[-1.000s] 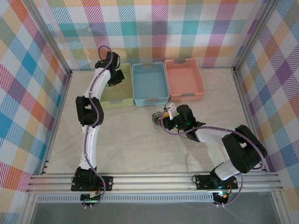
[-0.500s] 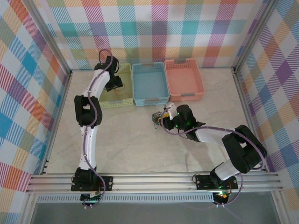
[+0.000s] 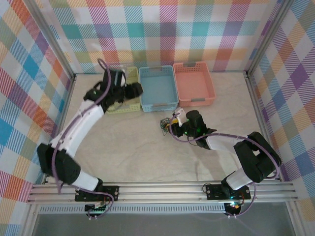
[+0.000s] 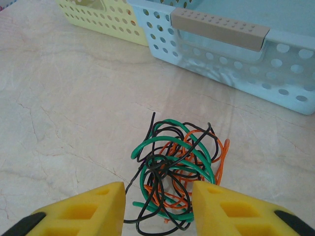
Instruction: Untangle the cables
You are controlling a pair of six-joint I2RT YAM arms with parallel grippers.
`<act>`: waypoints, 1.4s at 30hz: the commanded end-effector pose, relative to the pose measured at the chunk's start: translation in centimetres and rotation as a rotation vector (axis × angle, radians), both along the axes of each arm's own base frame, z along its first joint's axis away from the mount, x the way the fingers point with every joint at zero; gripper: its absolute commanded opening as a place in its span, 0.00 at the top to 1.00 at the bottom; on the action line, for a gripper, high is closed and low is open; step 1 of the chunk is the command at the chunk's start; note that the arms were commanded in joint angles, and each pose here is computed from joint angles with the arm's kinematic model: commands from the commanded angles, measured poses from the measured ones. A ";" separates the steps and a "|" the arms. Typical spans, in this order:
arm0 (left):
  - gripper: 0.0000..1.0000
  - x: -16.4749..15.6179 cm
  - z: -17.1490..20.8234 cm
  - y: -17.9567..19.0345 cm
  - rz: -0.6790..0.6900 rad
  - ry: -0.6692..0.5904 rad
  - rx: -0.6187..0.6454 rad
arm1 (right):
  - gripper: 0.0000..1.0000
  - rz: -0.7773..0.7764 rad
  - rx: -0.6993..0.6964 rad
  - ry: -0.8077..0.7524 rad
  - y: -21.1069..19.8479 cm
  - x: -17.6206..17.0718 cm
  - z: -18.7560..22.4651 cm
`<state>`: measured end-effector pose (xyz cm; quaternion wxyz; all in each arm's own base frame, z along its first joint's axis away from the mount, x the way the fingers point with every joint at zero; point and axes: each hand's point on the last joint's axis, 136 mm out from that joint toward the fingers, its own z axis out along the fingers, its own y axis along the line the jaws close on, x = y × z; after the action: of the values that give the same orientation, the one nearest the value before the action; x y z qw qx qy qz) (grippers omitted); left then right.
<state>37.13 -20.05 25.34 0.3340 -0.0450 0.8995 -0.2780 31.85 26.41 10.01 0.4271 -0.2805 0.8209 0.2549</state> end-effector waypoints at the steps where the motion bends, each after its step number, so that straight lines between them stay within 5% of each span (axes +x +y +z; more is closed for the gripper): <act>1: 0.42 -1.1 -6.0 -2.7 -0.073 0.104 -0.103 | 0.58 0.033 0.011 -0.014 0.8 0.1 0.5; 19: 0.44 -3.9 -13.6 -5.4 -0.149 0.200 -0.160 | 0.54 0.055 -0.043 0.179 2.3 0.7 -3.1; 31: 0.45 -4.5 -13.6 -5.6 -0.148 0.163 -0.070 | 0.96 0.056 -0.020 0.126 1.9 0.3 -1.9; 42: 0.45 -5.1 -13.7 -6.4 -0.174 0.184 -0.100 | 1.00 0.095 0.041 0.051 2.0 -0.6 0.1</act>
<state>32.47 -26.10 10.63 0.2180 -0.0182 0.9161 -0.3359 31.50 27.46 8.65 0.3828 -0.2849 0.8340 0.2770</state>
